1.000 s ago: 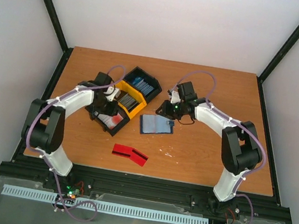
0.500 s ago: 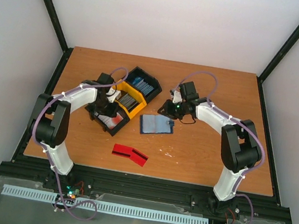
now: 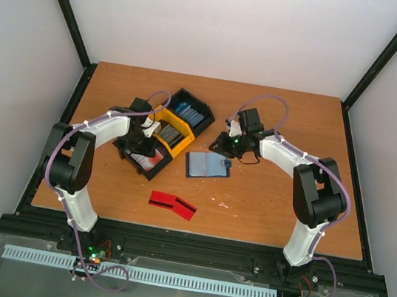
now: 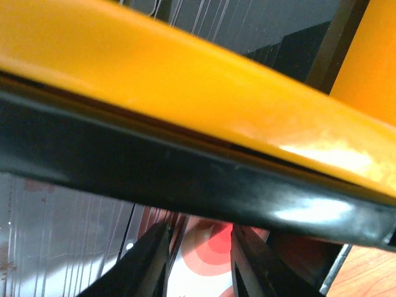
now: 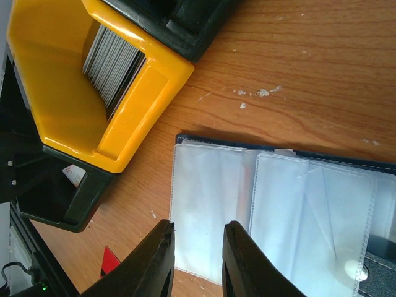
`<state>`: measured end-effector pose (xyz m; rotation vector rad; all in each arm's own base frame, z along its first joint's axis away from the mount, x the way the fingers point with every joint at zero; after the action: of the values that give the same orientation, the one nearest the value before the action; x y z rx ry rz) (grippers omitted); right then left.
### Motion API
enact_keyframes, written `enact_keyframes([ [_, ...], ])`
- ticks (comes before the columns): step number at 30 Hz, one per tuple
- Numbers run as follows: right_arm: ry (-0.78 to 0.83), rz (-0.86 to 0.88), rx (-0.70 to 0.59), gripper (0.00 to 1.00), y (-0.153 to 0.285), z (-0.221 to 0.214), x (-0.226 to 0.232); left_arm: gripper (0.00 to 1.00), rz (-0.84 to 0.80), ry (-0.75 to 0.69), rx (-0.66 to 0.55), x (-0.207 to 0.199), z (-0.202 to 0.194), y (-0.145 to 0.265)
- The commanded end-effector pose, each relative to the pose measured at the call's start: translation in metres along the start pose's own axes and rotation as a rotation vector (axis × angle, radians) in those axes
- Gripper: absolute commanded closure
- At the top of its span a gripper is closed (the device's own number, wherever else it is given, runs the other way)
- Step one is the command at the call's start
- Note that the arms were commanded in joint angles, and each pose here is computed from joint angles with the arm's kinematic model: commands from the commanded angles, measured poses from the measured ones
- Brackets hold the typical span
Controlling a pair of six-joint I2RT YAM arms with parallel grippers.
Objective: Put the credit cards into the card holder
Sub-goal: Pick up the credit card from the storage box.
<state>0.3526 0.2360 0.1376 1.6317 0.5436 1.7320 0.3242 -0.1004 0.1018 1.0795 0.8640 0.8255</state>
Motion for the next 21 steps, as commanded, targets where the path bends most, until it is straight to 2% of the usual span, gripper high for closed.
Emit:
enact_keyframes([
  [1, -0.021, 0.002, 0.01, 0.77, -0.006, 0.001, -0.007, 0.73, 0.001, -0.018, -0.01, 0.0, 0.009, 0.003],
  [7, -0.025, -0.001, 0.009, 0.77, -0.007, 0.001, -0.009, 0.88, -0.027, -0.019, -0.002, -0.003, 0.007, 0.003],
  [21, -0.039, 0.002, 0.013, 0.78, -0.01, 0.001, -0.011, 0.88, -0.075, -0.021, -0.003, -0.011, 0.008, 0.014],
])
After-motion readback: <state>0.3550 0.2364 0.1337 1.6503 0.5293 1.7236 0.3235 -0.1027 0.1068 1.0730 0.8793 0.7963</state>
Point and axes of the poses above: each gripper's point midway between its finger pads, its own y axis back along the fingers, its own x axis along the line the jaws close on, z = x × y, the point moved 6 cm from there along y, back along the fingers, and after that the axes turned 13 degrees about -y, right-handed, at the moved point
